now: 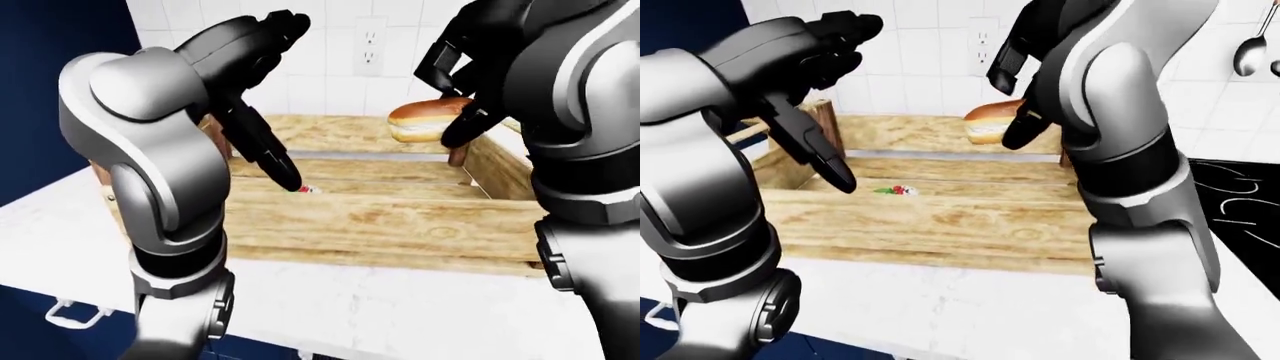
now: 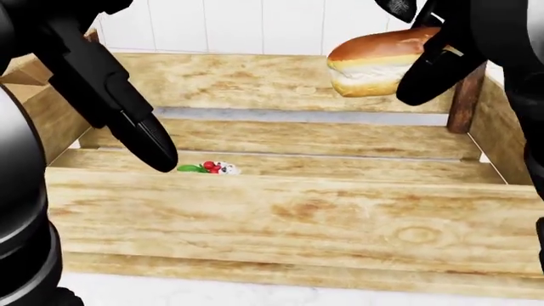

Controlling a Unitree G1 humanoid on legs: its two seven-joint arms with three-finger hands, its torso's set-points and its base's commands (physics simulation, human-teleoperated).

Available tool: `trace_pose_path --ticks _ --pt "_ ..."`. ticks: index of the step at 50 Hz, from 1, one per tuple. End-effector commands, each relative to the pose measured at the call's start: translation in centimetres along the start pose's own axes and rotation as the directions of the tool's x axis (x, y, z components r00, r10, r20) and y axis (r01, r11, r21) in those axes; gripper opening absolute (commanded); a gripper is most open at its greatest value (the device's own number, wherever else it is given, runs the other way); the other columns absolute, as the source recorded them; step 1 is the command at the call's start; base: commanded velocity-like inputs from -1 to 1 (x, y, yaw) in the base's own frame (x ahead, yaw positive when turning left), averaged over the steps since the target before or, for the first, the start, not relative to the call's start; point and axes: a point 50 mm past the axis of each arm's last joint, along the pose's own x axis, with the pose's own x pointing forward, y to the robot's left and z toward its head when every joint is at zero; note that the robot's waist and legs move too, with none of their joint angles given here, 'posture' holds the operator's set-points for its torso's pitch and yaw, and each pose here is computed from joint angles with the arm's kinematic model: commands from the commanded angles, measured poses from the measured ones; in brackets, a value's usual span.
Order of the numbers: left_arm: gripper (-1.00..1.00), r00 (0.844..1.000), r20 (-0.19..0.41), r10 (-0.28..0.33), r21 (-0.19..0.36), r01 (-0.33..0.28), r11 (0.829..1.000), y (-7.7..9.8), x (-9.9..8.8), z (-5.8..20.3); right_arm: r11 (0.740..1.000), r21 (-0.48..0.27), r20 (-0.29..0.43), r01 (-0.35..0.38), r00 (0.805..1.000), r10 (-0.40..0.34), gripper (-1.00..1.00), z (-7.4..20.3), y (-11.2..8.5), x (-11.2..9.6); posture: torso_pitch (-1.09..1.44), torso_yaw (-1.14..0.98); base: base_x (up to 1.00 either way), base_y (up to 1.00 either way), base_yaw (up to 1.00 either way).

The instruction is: Move the dessert items from the plate to the tray.

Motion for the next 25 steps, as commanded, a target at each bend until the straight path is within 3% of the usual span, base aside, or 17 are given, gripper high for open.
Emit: trace_pose_path --ticks 1,7,23,24,25 --pt "1.00 0.999 0.020 0.041 0.015 -0.041 0.999 0.5 -0.5 0.5 0.998 -0.016 0.004 0.063 0.998 -0.063 -0.98 0.4 -0.7 -0.9 -0.51 0.00 0.00 0.00 0.00" --pt "1.00 0.999 0.023 0.033 0.014 -0.033 0.999 0.3 -0.3 0.4 0.999 -0.032 -0.054 0.016 0.998 -0.018 -0.98 0.1 0.0 0.3 -0.51 0.00 0.00 0.00 0.00" --pt "1.00 0.999 0.021 0.036 0.007 -0.037 0.999 0.3 -0.4 0.1 0.999 -0.030 -0.120 0.019 0.992 -0.023 -1.00 -1.4 1.8 3.1 -0.51 0.00 0.00 0.00 0.00" --pt "1.00 0.999 0.018 0.038 0.005 -0.039 0.999 0.4 -0.4 0.0 0.999 -0.040 -0.129 0.014 0.991 -0.019 -0.98 -1.6 2.0 3.3 -0.51 0.00 0.00 0.00 0.00" --pt "1.00 0.999 0.015 0.041 0.005 -0.041 0.999 0.6 -0.3 0.0 0.999 -0.035 -0.128 0.015 0.992 -0.020 -0.83 -1.6 2.0 3.3 -0.51 0.00 0.00 0.00 0.00"
